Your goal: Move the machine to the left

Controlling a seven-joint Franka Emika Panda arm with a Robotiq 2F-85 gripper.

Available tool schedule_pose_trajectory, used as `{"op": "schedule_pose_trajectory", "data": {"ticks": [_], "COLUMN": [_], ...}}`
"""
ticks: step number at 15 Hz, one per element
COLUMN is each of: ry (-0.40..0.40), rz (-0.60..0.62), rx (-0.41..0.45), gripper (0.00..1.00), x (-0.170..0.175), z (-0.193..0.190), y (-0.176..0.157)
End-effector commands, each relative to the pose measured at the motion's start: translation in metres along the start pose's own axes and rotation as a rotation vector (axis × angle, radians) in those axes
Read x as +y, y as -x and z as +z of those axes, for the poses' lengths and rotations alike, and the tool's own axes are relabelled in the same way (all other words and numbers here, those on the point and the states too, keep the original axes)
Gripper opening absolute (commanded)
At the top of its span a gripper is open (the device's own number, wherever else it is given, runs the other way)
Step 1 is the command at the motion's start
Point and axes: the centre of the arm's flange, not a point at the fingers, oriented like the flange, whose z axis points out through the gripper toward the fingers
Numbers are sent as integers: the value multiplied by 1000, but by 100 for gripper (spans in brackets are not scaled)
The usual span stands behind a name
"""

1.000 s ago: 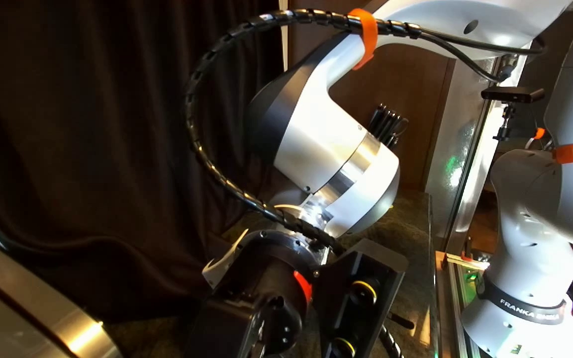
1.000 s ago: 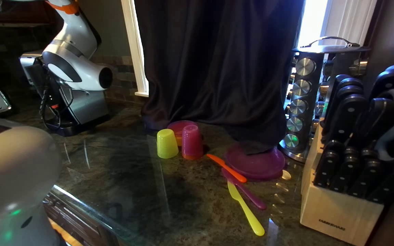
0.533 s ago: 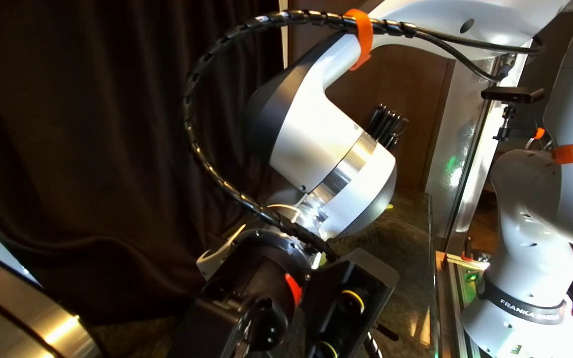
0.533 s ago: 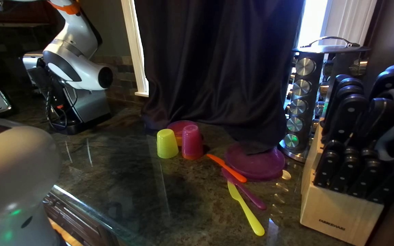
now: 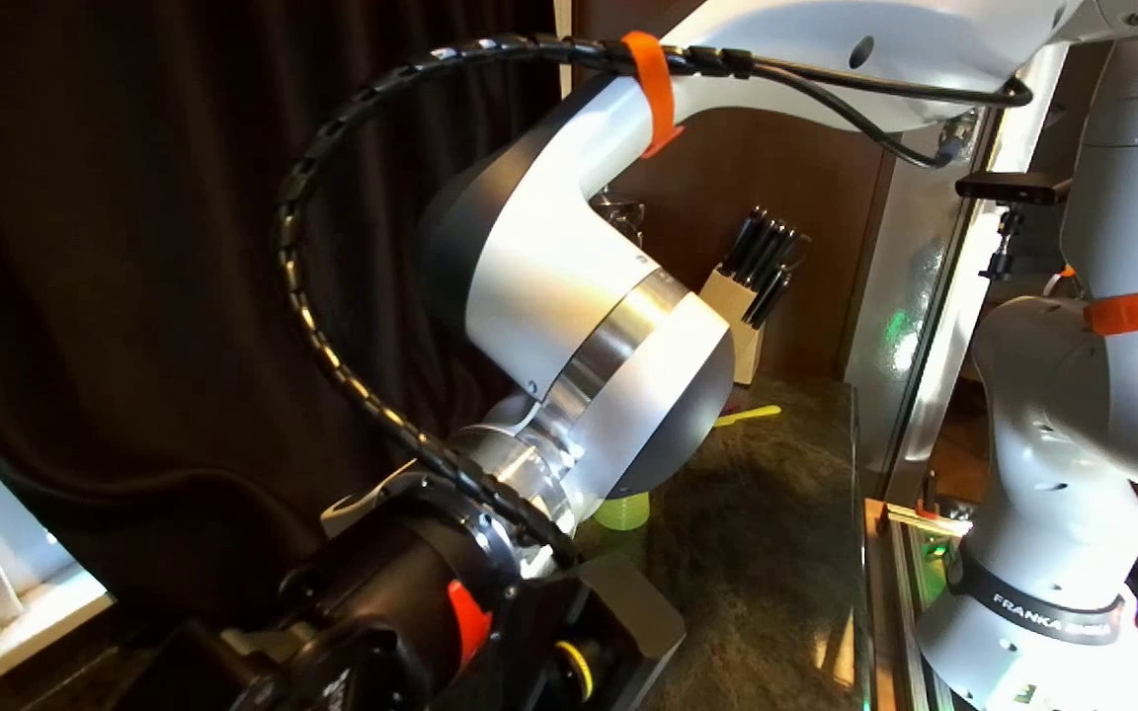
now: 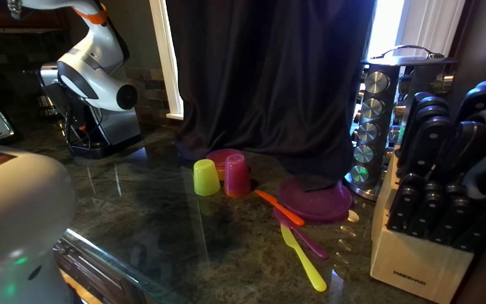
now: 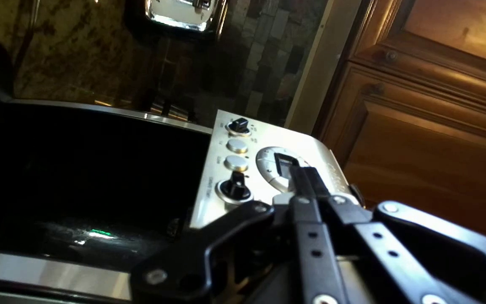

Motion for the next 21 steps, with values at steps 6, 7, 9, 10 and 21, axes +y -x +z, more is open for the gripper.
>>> {"op": "schedule_pose_trajectory", "data": {"ticks": [6, 7, 9, 10, 21], "ry": [-14, -11, -12, -12, 24], "rz": [-72, -81, -90, -99, -167], "rx": [162, 170, 181, 187, 229], "gripper": [0, 0, 0, 0, 0], "x": [25, 27, 29, 30, 42], "z": [52, 54, 58, 58, 59], "y": [-39, -43, -50, -54, -87]}}
